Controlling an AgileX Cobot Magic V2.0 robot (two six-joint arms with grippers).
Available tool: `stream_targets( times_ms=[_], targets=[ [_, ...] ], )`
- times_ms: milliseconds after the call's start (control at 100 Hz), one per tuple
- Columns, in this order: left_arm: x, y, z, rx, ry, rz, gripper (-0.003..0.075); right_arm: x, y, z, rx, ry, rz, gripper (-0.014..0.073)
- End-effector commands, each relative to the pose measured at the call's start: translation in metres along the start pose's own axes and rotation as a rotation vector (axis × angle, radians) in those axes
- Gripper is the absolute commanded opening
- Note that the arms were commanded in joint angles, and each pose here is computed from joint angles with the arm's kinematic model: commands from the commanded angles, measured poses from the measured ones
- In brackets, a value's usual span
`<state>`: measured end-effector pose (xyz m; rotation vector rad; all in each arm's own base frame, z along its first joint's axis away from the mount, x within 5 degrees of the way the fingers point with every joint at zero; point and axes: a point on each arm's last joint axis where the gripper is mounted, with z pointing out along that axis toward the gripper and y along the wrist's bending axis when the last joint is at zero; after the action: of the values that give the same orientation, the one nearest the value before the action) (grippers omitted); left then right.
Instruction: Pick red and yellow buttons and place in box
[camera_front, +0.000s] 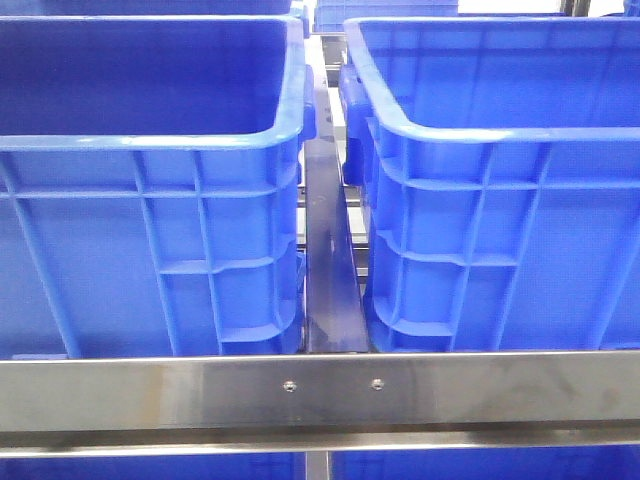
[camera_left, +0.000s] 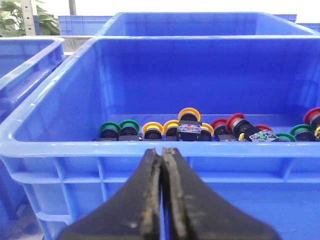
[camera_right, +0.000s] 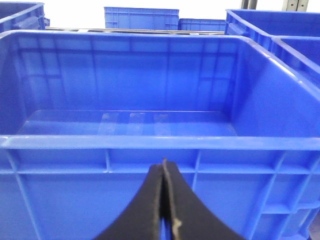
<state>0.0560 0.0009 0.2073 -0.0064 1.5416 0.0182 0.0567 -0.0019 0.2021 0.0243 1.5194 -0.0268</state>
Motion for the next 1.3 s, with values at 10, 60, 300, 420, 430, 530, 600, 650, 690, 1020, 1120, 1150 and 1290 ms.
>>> stream_targets(
  times_ms=[10, 60, 300, 420, 430, 530, 600, 650, 690, 1020, 1120, 1150, 1290],
  targets=[
    [0.009, -0.001, -0.001, 0.009, -0.056, 0.000, -0.0020, -0.014, 0.001, -0.003, -0.011, -0.117, -0.006, -0.0041],
    [0.009, -0.001, -0.001, 0.009, -0.056, 0.000, -0.0020, -0.014, 0.001, -0.003, -0.011, -0.117, -0.006, -0.0041],
    [0.008, -0.001, -0.001, 0.009, -0.060, 0.000, -0.0020, -0.014, 0.001, -0.003, -0.011, -0.117, -0.006, -0.0041],
    [0.008, -0.001, -0.001, 0.009, -0.060, 0.000, -0.0020, -0.014, 0.001, -0.003, -0.011, -0.117, -0.006, -0.0041],
    [0.008, -0.001, -0.001, 0.009, -0.060, 0.000, -0.0020, -0.014, 0.001, -0.003, -0.011, -0.117, -0.006, -0.0041],
    [0.009, -0.001, -0.001, 0.009, -0.059, 0.000, -0.0020, -0.014, 0.001, -0.003, -0.011, -0.117, -0.006, -0.0041],
    [0.008, -0.001, -0.001, 0.009, -0.063, -0.001, -0.0020, -0.014, 0.001, -0.003, -0.011, -0.117, -0.006, -0.0041],
    [0.008, -0.001, -0.001, 0.009, -0.063, -0.001, -0.0020, -0.014, 0.001, -0.003, -0.011, -0.117, -0.006, -0.0041],
    [0.008, -0.001, -0.001, 0.009, -0.065, -0.001, -0.0020, -0.014, 0.001, -0.003, -0.011, -0.117, -0.006, -0.0041],
    [0.000, -0.001, -0.002, 0.008, -0.087, -0.001, -0.0020, -0.014, 0.001, -0.003, -0.011, -0.117, -0.006, -0.0041],
    [-0.013, 0.000, -0.003, 0.008, -0.095, -0.001, -0.0020, -0.014, 0.001, -0.003, -0.011, -0.117, -0.006, -0.0041],
    [-0.017, 0.000, -0.004, 0.008, -0.087, -0.001, -0.0020, -0.014, 0.001, -0.003, -0.011, -0.117, -0.006, -0.0041],
    [-0.044, 0.000, -0.008, 0.007, -0.106, -0.001, -0.0020, -0.014, 0.001, -0.003, -0.011, -0.117, -0.006, -0.0041]
  ],
)
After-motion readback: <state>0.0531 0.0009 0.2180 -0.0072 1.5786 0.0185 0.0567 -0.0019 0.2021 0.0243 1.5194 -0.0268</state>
